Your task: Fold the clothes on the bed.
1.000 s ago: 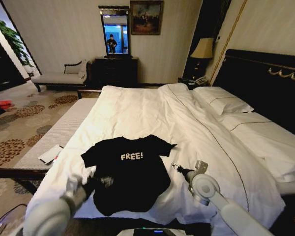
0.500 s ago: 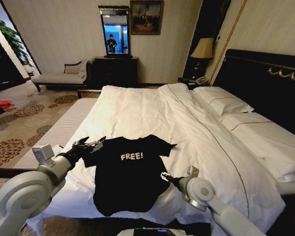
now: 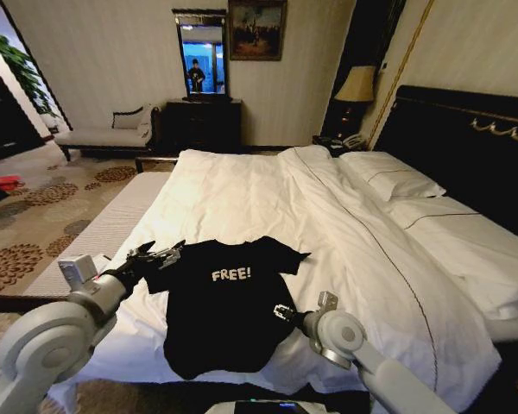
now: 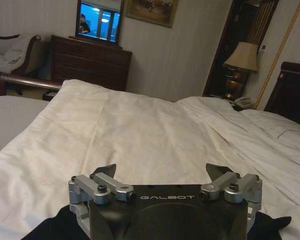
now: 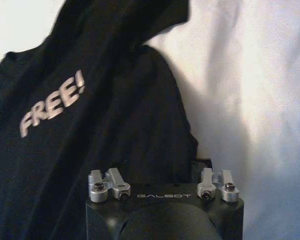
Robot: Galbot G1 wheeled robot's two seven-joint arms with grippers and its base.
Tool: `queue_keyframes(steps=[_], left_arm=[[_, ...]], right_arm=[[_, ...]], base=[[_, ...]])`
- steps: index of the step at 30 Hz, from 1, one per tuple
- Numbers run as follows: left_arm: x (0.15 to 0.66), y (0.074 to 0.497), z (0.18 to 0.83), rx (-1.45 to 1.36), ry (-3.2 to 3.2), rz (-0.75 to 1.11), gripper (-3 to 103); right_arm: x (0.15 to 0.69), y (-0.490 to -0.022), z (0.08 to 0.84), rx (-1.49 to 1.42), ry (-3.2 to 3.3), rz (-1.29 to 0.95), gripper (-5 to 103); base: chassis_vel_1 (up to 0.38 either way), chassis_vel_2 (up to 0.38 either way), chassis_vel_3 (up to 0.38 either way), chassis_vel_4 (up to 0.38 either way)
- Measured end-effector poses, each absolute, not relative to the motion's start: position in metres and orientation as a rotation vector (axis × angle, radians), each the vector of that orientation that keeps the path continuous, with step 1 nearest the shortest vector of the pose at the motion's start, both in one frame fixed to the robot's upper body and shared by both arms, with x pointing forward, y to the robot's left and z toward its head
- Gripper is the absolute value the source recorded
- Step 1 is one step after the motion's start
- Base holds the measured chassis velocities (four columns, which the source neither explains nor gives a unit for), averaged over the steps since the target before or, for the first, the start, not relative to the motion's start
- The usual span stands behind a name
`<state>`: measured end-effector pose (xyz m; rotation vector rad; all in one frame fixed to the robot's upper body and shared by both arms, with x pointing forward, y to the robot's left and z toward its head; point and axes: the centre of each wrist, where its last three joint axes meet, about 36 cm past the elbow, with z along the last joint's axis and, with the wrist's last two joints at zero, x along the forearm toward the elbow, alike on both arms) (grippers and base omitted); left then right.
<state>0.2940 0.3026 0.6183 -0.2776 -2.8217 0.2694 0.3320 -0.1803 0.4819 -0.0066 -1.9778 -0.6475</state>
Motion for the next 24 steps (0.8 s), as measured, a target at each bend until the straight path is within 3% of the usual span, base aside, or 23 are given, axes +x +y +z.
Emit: queue_keyframes(steps=[3, 8, 11, 14, 16, 19, 24], left_arm=[[0.294, 0.303, 0.618, -0.269, -2.822, 0.267, 100], [0.293, 0.303, 0.617, -0.251, -2.822, 0.256, 100], [0.293, 0.303, 0.616, -0.240, -2.819, 0.253, 100], [0.292, 0.303, 0.615, -0.222, -2.816, 0.249, 100], [0.292, 0.303, 0.614, -0.218, -2.814, 0.250, 100], [0.291, 0.303, 0.612, -0.197, -2.809, 0.248, 100], [0.290, 0.305, 0.612, -0.176, -2.811, 0.247, 100]], right_arm=[[0.327, -0.178, 0.489, 0.016, -1.980, -0.652, 61], [0.326, -0.174, 0.500, 0.056, -1.996, -0.661, 39], [0.327, -0.170, 0.502, 0.080, -2.004, -0.662, 33], [0.334, -0.161, 0.498, 0.109, -2.014, -0.660, 18], [0.336, -0.157, 0.496, 0.117, -2.016, -0.658, 18], [0.340, -0.140, 0.487, 0.156, -2.017, -0.651, 3], [0.341, -0.123, 0.472, 0.194, -2.023, -0.640, 0]], base=[[0.000, 0.000, 0.000, 0.000], [0.000, 0.000, 0.000, 0.000], [0.000, 0.000, 0.000, 0.000], [0.000, 0.000, 0.000, 0.000], [0.000, 0.000, 0.000, 0.000], [0.000, 0.000, 0.000, 0.000], [0.000, 0.000, 0.000, 0.000]])
